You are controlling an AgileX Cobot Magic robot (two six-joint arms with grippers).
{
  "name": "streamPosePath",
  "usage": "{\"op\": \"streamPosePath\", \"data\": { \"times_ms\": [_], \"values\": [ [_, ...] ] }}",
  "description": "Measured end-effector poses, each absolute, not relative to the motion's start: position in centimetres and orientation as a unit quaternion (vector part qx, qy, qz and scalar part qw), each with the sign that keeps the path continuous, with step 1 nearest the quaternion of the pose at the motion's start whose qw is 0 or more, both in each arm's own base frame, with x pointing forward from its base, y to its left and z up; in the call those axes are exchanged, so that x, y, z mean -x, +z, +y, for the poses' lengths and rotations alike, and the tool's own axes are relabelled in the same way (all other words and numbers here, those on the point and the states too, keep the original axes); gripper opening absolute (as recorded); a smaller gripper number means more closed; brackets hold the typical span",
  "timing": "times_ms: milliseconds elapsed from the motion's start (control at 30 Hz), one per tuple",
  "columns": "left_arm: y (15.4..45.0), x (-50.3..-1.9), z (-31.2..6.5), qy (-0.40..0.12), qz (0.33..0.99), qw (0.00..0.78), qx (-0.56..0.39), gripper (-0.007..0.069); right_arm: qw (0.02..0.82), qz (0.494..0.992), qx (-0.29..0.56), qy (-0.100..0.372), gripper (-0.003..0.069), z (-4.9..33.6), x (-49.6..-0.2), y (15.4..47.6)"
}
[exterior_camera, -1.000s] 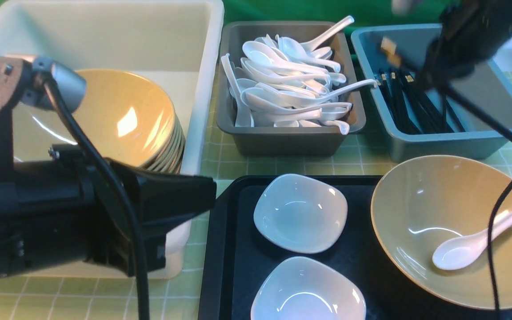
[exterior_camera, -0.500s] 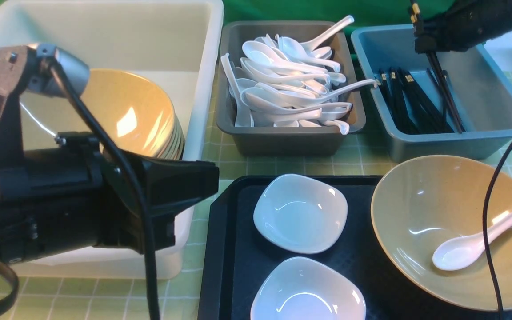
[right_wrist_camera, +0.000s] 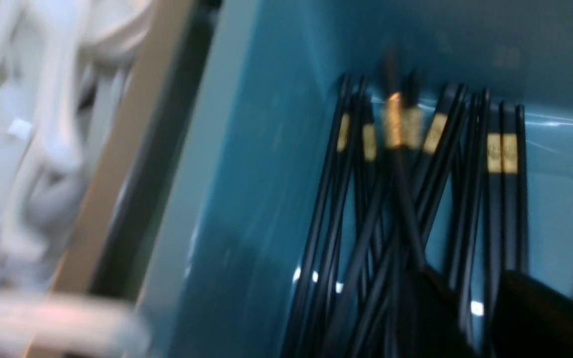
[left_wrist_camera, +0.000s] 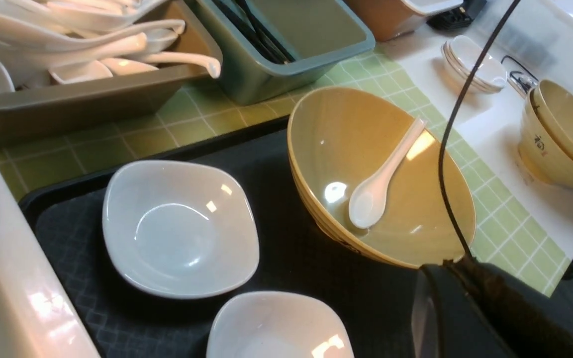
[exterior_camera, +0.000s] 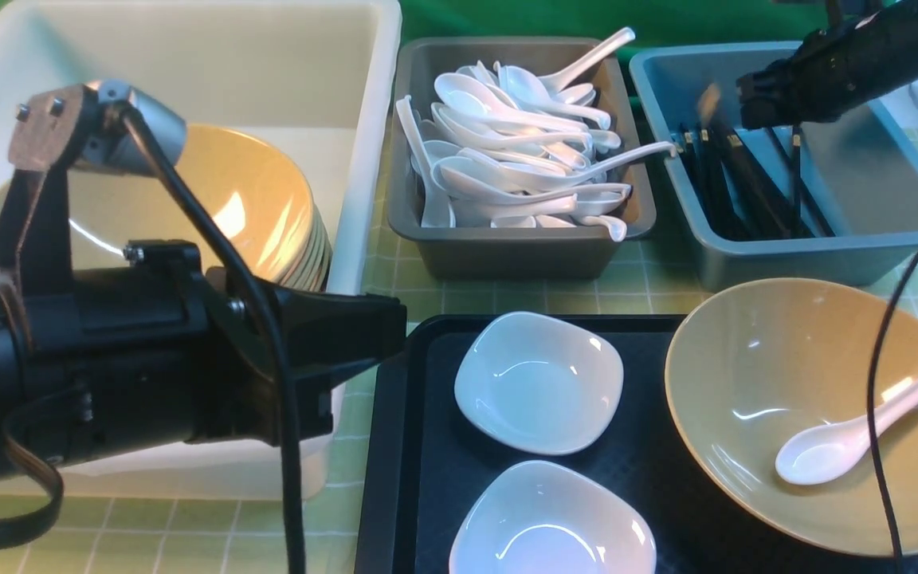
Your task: On green table put chopsticks spoon bowls plates into blue grey white boxes.
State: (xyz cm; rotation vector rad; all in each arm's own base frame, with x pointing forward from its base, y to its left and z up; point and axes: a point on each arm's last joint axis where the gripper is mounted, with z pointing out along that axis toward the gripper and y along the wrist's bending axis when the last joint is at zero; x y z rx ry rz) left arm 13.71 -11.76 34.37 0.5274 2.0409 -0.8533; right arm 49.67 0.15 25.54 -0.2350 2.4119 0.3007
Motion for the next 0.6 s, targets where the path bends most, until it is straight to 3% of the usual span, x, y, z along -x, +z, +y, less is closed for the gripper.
{"op": "streamPosePath", "data": {
  "times_ms": [133,300,367,467,600],
  "values": [
    [35.2,-13.1,-11.4,-0.315,0.806,0.434,-0.249,-0.0001,0.36,0.91,0.186,0.093,0.0308,0.6,-46.3,30.5],
    [37.9,-12.5,-10.6,-0.276,0.784,0.475,-0.288,-0.0001,0.347,0.859,0.37,0.059,0.0326,1.8,-39.0,34.6],
    [38.2,-12.4,-10.5,-0.27,0.784,0.475,-0.294,-0.0001,0.342,0.846,0.405,0.052,0.0327,2.1,-37.6,35.0],
    [37.9,-12.1,-10.3,-0.254,0.794,0.455,-0.313,-0.0001,0.292,0.808,0.511,0.013,0.033,3.7,-32.5,33.7],
    [37.5,-11.9,-10.2,-0.245,0.803,0.434,-0.326,-0.0001,0.173,0.775,0.607,-0.039,0.0349,5.3,-28.7,28.6]
  ]
}}
